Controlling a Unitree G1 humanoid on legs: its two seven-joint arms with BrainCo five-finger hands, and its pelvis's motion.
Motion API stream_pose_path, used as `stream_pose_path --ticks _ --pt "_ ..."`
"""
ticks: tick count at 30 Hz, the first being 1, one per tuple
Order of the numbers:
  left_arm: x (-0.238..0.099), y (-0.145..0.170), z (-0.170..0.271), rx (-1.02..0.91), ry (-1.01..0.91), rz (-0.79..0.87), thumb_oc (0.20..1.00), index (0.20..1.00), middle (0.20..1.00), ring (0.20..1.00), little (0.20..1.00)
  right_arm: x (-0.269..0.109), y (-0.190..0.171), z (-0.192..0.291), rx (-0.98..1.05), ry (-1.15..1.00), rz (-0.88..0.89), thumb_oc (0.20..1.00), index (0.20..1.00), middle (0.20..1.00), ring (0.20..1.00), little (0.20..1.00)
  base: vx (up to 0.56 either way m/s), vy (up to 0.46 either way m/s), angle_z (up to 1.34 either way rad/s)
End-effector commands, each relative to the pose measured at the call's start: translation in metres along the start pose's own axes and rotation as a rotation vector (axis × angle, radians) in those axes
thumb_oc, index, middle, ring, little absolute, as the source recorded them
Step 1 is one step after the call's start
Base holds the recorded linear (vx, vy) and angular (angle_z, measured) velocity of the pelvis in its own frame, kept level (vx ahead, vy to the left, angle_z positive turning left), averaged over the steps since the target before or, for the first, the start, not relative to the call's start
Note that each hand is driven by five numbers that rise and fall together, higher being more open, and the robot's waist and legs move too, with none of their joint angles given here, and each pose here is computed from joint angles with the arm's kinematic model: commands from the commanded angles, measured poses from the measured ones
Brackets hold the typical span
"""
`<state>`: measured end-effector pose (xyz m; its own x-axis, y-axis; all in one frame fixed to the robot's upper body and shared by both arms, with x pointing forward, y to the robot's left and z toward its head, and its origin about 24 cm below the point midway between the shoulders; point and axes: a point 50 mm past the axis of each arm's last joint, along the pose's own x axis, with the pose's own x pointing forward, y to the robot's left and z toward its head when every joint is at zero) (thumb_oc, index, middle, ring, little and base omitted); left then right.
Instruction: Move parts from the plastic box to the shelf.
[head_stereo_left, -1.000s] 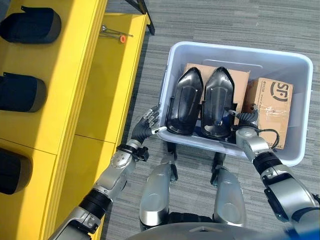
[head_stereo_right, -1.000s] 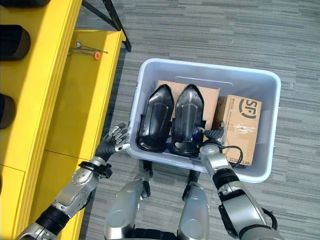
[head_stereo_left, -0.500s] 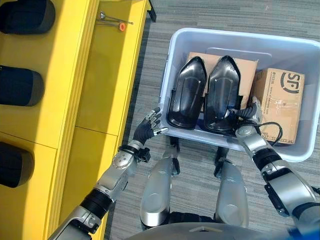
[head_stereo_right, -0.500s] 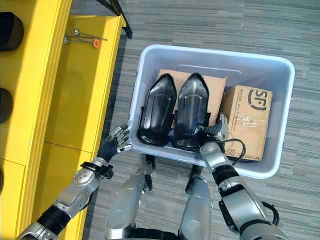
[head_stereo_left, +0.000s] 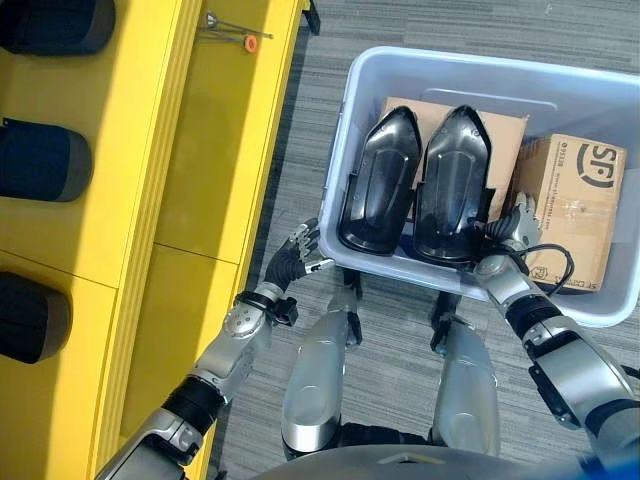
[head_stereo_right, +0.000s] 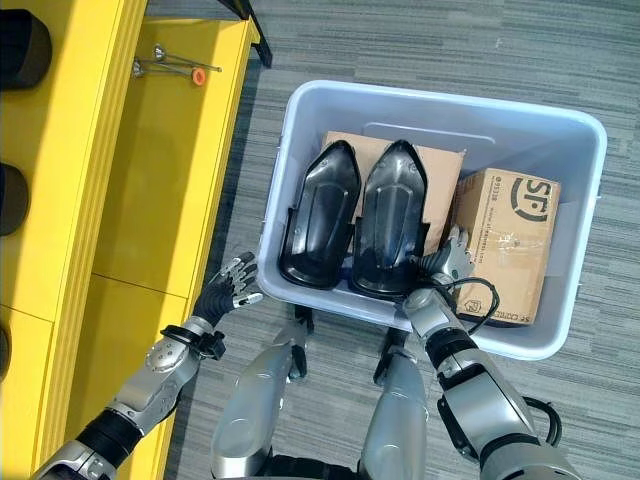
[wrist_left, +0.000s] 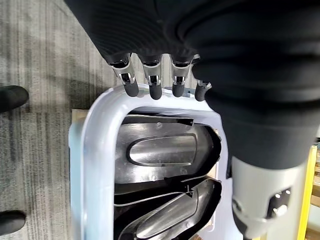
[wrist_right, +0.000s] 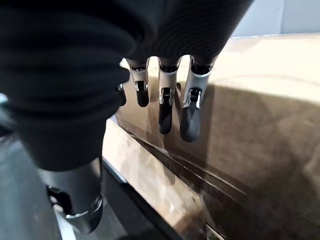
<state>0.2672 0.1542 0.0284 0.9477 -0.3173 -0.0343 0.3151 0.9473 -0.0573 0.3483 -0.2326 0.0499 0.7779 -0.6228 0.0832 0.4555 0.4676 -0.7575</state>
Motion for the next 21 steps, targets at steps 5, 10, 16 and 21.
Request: stream_pose_path --ticks 5,10,16,21 --pt "0.008 -0.015 0.011 0.003 -0.086 -0.073 1.0 1.0 1.0 1.0 1.0 0.008 -0.006 -0.008 -0.038 0.01 0.006 1.0 1.0 1.0 1.0 1.0 0.0 -0.002 0.02" --pt "0.009 -0.016 0.008 0.002 -0.071 -0.08 1.0 1.0 1.0 1.0 1.0 0.008 -0.003 0.001 -0.105 -0.085 0.017 1.0 1.0 1.0 1.0 1.0 0.0 0.002 0.01" --pt "0.008 -0.015 0.004 0.001 -0.064 -0.079 1.0 1.0 1.0 1.0 1.0 0.0 0.005 0.013 -0.077 -0.113 0.038 1.0 1.0 1.0 1.0 1.0 0.0 0.002 0.01" --pt "0.007 -0.015 0.003 -0.001 -0.068 -0.073 1.0 1.0 1.0 1.0 1.0 -0.005 0.012 0.003 -0.041 -0.005 0.081 1.0 1.0 1.0 1.0 1.0 0.0 0.0 0.0"
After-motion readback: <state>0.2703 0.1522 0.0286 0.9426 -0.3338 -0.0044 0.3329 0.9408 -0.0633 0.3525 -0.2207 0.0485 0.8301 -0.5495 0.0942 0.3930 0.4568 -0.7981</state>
